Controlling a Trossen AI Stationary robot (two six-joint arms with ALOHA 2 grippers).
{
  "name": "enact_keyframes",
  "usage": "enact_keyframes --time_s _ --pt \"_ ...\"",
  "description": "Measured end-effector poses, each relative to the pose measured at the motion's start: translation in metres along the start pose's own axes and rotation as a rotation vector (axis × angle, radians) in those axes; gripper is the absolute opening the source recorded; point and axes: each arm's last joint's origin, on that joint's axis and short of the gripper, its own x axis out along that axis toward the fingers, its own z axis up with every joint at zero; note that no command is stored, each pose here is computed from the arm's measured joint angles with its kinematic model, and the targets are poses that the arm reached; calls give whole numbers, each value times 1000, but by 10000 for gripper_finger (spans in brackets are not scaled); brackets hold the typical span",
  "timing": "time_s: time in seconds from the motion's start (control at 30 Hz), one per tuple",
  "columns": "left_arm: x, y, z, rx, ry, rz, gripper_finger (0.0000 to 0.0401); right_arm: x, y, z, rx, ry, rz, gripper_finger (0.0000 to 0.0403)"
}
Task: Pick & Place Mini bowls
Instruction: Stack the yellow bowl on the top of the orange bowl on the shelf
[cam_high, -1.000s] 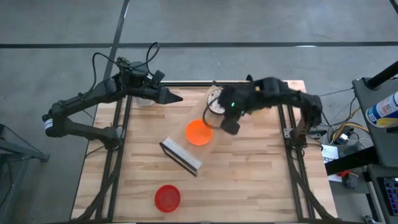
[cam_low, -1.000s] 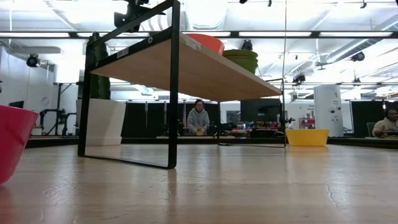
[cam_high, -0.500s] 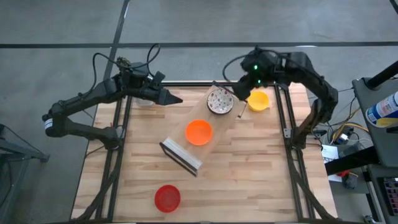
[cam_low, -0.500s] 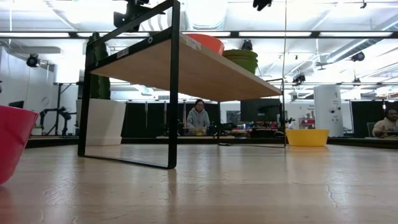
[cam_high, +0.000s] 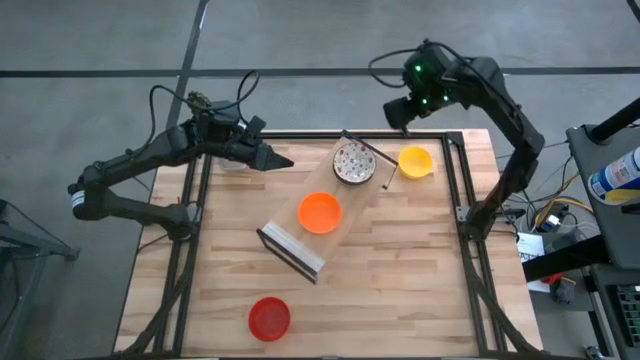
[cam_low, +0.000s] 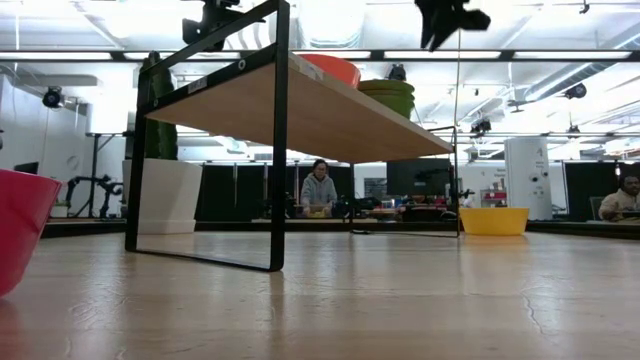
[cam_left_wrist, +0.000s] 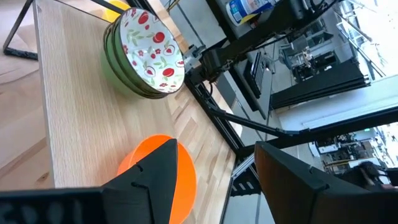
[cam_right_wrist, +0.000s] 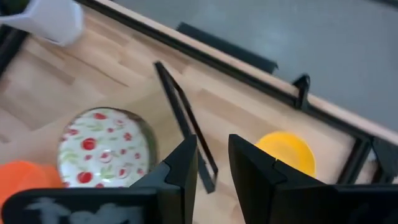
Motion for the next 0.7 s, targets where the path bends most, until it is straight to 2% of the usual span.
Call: enact_keyframes --time_s 0.33,0.57,0.7 --pt "1 0 -2 -2 11 1 204 65 -57 2 115 259 -98 86" --pt "0 -1 -2 -11 10 1 204 110 -106 -14 168 443 -190 86" --pt "0 0 -2 -23 10 1 204 131 -124 -26 201 521 -216 86"
